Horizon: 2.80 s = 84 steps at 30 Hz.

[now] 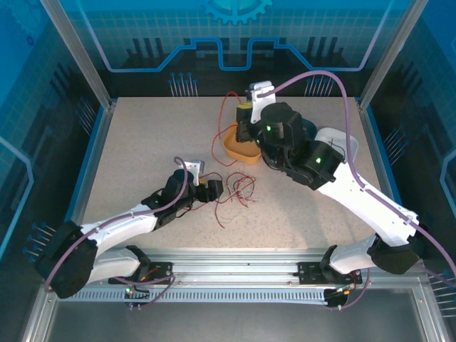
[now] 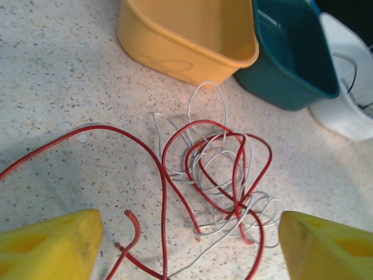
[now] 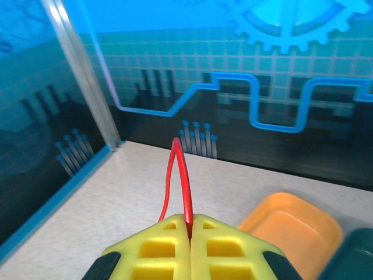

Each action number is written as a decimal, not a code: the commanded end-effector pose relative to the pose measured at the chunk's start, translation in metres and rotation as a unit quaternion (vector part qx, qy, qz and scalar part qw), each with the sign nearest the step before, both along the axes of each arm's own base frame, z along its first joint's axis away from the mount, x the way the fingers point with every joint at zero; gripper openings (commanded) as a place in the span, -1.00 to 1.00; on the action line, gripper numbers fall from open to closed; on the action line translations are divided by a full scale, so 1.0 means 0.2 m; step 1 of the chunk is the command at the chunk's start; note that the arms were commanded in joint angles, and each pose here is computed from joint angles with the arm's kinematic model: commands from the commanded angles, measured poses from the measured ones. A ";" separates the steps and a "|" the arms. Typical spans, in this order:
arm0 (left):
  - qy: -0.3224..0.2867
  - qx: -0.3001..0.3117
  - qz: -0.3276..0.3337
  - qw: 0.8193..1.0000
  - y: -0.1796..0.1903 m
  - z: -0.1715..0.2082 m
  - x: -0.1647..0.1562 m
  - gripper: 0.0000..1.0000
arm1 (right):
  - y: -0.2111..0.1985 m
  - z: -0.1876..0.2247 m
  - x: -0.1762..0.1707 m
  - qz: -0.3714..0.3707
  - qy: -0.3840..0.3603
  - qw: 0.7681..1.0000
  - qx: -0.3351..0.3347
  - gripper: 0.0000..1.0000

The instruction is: Untangle the cables

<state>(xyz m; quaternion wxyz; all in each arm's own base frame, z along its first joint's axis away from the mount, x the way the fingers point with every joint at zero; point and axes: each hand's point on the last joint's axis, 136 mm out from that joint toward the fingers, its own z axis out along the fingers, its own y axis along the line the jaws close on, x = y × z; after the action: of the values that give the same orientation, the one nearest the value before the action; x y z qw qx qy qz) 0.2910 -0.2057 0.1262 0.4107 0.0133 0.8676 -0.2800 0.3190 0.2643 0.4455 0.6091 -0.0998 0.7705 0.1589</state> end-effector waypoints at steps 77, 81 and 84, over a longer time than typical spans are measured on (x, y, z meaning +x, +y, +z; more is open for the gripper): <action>0.055 0.020 0.066 0.996 0.23 -0.06 -0.19 0.98 | -0.73 -1.82 0.43 -0.144 0.542 0.812 -0.162 -0.99; 0.055 0.019 0.066 0.996 0.23 -0.05 -0.19 0.98 | -0.74 -1.77 0.46 -0.149 0.531 0.818 -0.167 -0.76; 0.055 0.019 0.065 0.996 0.23 -0.05 -0.19 0.98 | -0.76 -1.70 0.50 -0.158 0.516 0.824 -0.174 -0.64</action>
<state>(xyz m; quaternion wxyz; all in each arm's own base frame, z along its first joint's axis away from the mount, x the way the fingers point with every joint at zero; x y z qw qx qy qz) 0.2502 -0.1606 0.1116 0.3713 -0.0442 0.8974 -0.2343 0.4130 0.1143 0.0734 0.0841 0.0215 0.9953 -0.0422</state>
